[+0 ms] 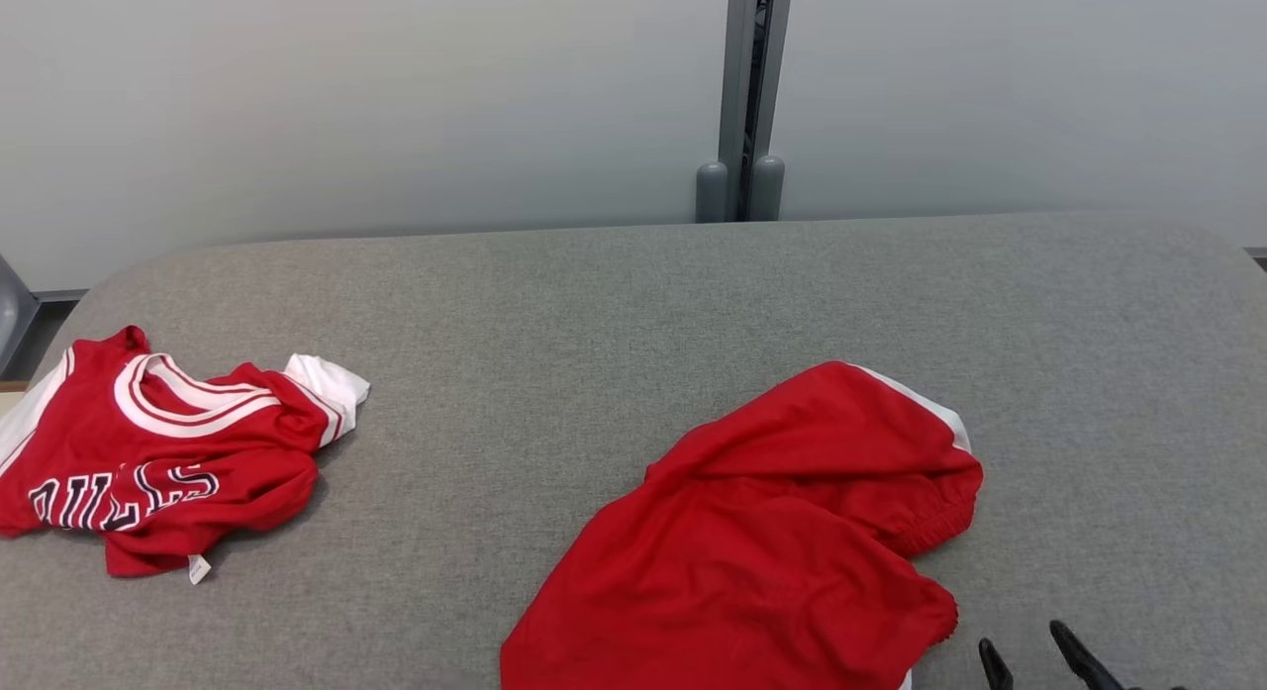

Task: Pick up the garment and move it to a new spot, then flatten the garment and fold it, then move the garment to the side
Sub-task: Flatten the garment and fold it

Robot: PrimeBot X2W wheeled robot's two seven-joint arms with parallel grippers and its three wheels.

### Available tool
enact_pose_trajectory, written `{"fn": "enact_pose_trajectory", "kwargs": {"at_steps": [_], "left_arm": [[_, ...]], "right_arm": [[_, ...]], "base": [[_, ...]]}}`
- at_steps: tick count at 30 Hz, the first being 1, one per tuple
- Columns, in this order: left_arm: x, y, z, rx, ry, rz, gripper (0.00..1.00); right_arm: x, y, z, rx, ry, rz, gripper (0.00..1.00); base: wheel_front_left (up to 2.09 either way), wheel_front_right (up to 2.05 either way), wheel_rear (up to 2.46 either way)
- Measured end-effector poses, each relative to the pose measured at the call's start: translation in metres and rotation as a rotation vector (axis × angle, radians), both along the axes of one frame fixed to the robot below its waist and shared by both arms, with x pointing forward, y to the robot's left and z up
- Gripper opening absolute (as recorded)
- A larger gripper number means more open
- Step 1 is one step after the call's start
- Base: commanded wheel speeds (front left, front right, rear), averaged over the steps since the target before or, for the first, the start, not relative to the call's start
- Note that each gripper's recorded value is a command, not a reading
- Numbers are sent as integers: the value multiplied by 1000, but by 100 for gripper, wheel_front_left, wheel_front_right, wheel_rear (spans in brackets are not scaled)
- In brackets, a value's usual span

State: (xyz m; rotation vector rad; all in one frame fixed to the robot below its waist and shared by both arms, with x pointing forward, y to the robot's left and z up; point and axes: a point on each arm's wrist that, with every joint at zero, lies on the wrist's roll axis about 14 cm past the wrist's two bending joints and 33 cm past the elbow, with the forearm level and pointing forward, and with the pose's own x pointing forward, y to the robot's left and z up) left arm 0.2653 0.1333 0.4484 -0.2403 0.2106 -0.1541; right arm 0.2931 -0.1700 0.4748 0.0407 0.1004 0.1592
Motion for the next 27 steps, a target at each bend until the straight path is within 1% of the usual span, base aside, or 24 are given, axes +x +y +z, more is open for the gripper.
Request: {"fn": "enact_pose_trajectory", "kwargs": {"at_steps": [2, 5, 6, 7, 9, 14, 18, 22, 27], "left_arm": [[-6, -24, -13, -28, 83, -80, 100], [-8, -37, -24, -69, 168, -131, 100], [-10, -41, -29, -82, 199, -145, 100], [-10, -41, -29, -82, 199, -145, 100], [-16, -47, -38, -78, 252, -175, 100], [-21, -54, -52, -89, 347, -209, 100], [-19, -53, -54, -95, 360, -210, 100], [-11, -51, -53, -106, 356, -199, 100], [-5, -54, -55, -123, 361, -195, 100]], "right_arm": [[-8, 2, -23, -22, 81, 51, 100], [-14, 8, -44, -47, 162, 116, 100], [-12, 10, -46, -46, 171, 130, 100], [-12, 10, -46, -46, 171, 130, 100], [-8, 15, -48, -49, 179, 159, 100], [4, 30, -43, -29, 172, 213, 100], [7, 39, -45, -12, 186, 252, 100], [11, 45, -46, 18, 204, 270, 100], [17, 54, -46, 29, 209, 301, 100]], "base": [[0, 0, 0], [0, 0, 0], [0, 0, 0], [0, 0, 0], [0, 0, 0], [0, 0, 0], [0, 0, 0], [0, 0, 0], [0, 0, 0]]}}
